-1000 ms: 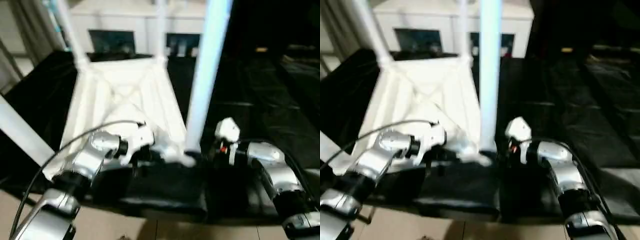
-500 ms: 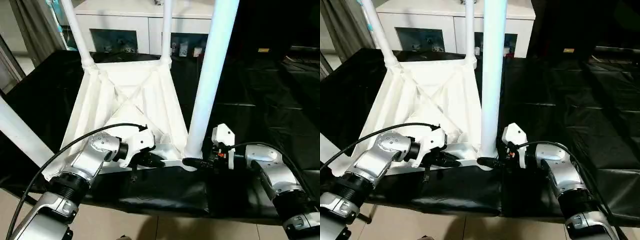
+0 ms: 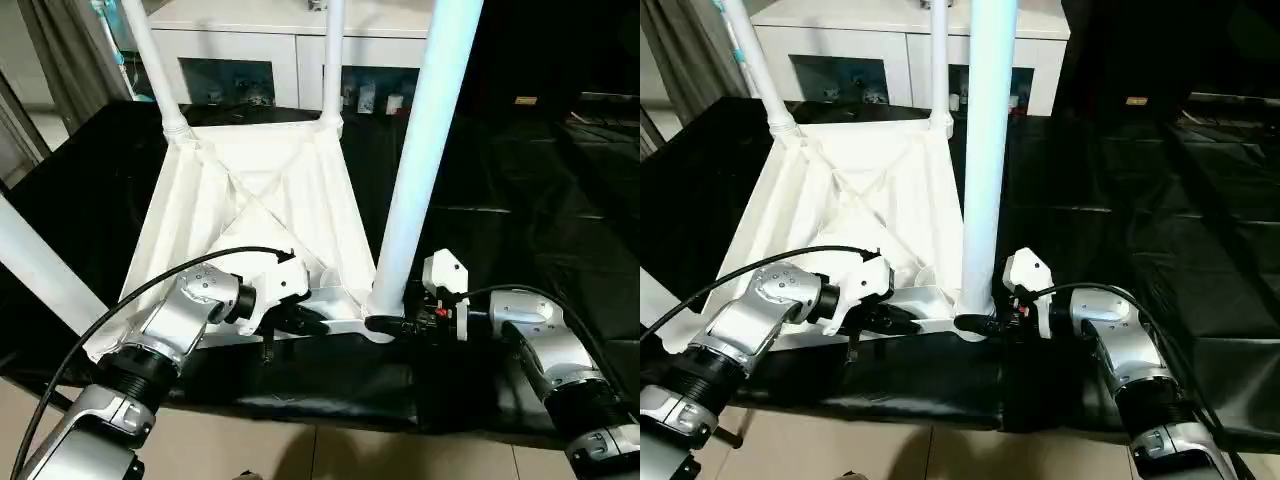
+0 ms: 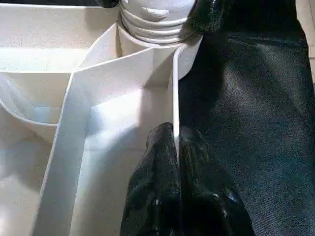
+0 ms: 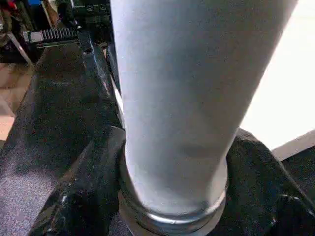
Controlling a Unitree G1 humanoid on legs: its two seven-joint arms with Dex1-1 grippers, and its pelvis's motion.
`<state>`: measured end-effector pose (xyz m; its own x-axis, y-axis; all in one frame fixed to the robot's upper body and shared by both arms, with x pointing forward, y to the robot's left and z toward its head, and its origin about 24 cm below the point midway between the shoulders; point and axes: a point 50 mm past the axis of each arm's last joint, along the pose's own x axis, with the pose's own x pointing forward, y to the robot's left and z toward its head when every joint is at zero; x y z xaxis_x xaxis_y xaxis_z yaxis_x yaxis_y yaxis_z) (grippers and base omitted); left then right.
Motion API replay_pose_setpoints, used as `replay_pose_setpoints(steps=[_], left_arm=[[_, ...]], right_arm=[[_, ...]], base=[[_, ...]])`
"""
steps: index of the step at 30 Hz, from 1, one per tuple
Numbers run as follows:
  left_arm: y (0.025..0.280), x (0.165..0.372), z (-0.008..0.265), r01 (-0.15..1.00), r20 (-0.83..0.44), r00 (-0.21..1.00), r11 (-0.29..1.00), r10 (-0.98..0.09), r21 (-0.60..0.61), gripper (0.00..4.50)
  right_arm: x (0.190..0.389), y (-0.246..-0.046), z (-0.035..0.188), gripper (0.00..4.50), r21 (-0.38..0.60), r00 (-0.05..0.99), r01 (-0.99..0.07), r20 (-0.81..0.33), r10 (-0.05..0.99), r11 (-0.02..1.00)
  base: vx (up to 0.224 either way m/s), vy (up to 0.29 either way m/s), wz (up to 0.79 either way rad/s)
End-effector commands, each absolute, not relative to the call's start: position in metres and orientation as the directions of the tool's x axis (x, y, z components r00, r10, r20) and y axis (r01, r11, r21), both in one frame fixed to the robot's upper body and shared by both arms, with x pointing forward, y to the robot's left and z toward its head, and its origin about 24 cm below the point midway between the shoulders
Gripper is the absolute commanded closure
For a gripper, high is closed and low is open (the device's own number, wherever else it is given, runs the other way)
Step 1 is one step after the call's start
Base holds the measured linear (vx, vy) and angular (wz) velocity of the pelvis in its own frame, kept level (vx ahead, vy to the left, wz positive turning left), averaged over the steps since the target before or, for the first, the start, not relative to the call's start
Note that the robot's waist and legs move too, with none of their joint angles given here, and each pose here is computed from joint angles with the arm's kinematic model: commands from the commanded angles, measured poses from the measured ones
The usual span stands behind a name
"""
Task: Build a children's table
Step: Rotate leg to tighten
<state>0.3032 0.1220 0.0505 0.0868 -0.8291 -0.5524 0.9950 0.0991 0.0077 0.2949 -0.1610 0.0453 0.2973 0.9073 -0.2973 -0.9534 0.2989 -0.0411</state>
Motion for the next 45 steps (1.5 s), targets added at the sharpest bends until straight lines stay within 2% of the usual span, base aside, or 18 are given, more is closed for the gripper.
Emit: replay_pose_setpoints(steps=[1, 4, 8, 12, 13, 15, 16, 18, 19, 20, 21, 27, 29, 30, 32, 39, 41, 45], left_arm=[[0.118, 0.296, 0.045, 0.999, -0.575, 0.021, 0.045, -0.818, -0.027, 4.50], [0.118, 0.301, 0.042, 0.994, -0.578, 0.069, 0.102, -0.814, -0.025, 4.50], [0.113, 0.315, 0.038, 0.967, -0.574, 0.214, 0.256, -0.790, 0.008, 4.50], [0.104, 0.327, 0.037, 0.927, -0.571, 0.323, 0.373, -0.755, 0.032, 4.50], [0.096, 0.334, 0.037, 0.887, -0.561, 0.402, 0.461, -0.724, 0.041, 4.50], [0.087, 0.339, 0.036, 0.850, -0.556, 0.454, 0.526, -0.696, 0.035, 4.50], [0.087, 0.339, 0.036, 0.850, -0.556, 0.454, 0.526, -0.696, 0.035, 4.50], [0.079, 0.345, 0.036, 0.813, -0.553, 0.507, 0.579, -0.661, 0.054, 4.50], [0.079, 0.345, 0.036, 0.813, -0.553, 0.507, 0.579, -0.661, 0.054, 4.50], [0.070, 0.349, 0.036, 0.789, -0.550, 0.543, 0.610, -0.635, 0.073, 4.50], [0.068, 0.349, 0.036, 0.787, -0.550, 0.545, 0.612, -0.633, 0.075, 4.50], [0.066, 0.350, 0.035, 0.801, -0.557, 0.531, 0.593, -0.638, 0.084, 4.50], [0.069, 0.349, 0.032, 0.811, -0.572, 0.513, 0.581, -0.641, 0.076, 4.50], [0.070, 0.349, 0.031, 0.813, -0.573, 0.509, 0.577, -0.642, 0.075, 4.50], [0.071, 0.348, 0.031, 0.817, -0.575, 0.502, 0.573, -0.646, 0.070, 4.50], [0.081, 0.340, 0.030, 0.880, -0.569, 0.415, 0.472, -0.709, 0.054, 4.50], [0.088, 0.333, 0.031, 0.918, -0.561, 0.349, 0.394, -0.751, 0.043, 4.50], [0.094, 0.327, 0.033, 0.947, -0.542, 0.287, 0.319, -0.790, 0.035, 4.50]], right_arm=[[0.294, -0.163, 0.041, 1.85, -0.022, 0.321, -0.944, -0.303, 0.898, 0.330], [0.300, -0.158, 0.039, 1.85, -0.034, 0.397, -0.914, -0.286, 0.872, 0.405], [0.312, -0.147, 0.030, 1.85, -0.004, 0.558, -0.815, -0.278, 0.782, 0.580], [0.318, -0.132, 0.025, 1.85, 0.026, 0.644, -0.741, -0.254, 0.722, 0.671], [0.322, -0.121, 0.024, 1.85, 0.052, 0.698, -0.684, -0.242, 0.674, 0.727], [0.328, -0.111, 0.022, 1.85, 0.086, 0.761, -0.599, -0.246, 0.600, 0.796], [0.328, -0.111, 0.022, 1.85, 0.086, 0.761, -0.599, -0.246, 0.600, 0.796], [0.336, -0.107, 0.018, 1.85, 0.101, 0.843, -0.452, -0.278, 0.461, 0.886], [0.336, -0.107, 0.018, 1.85, 0.101, 0.843, -0.452, -0.278, 0.461, 0.886], [0.341, -0.101, 0.016, 1.86, 0.098, 0.879, -0.354, -0.304, 0.367, 0.930], [0.341, -0.100, 0.016, 1.86, 0.090, 0.883, -0.346, -0.307, 0.357, 0.934], [0.341, -0.088, 0.020, 1.86, 0.062, 0.861, -0.425, -0.280, 0.425, 0.903], [0.341, -0.086, 0.026, 1.86, 0.063, 0.857, -0.458, -0.232, 0.460, 0.887], [0.341, -0.086, 0.027, 1.51, 0.065, 0.856, -0.464, -0.222, 0.466, 0.884], [0.341, -0.087, 0.028, 1.16, 0.066, 0.855, -0.469, -0.214, 0.472, 0.881], [0.344, -0.112, 0.039, 0.52, 0.002, 0.837, -0.528, -0.165, 0.521, 0.849], [0.337, -0.128, 0.043, 0.52, -0.056, 0.753, -0.652, -0.161, 0.638, 0.756], [0.329, -0.139, 0.046, 0.52, -0.076, 0.677, -0.734, -0.164, 0.717, 0.675]], base=[[0.000, 0.000, 0.00], [0.000, 0.000, 0.00], [0.000, 0.000, 0.00], [0.000, 0.000, 0.00], [0.000, 0.000, 0.00], [0.000, 0.000, 0.00], [0.000, 0.000, 0.00], [0.000, 0.000, 0.00], [0.000, 0.000, 0.00], [0.000, 0.000, 0.00], [0.000, 0.000, 0.00], [0.000, 0.000, 0.00], [0.000, 0.000, 0.00], [0.000, 0.000, 0.00], [0.000, 0.000, 0.00], [0.000, 0.000, 0.00], [0.000, 0.000, 0.00], [0.000, 0.000, 0.00]])
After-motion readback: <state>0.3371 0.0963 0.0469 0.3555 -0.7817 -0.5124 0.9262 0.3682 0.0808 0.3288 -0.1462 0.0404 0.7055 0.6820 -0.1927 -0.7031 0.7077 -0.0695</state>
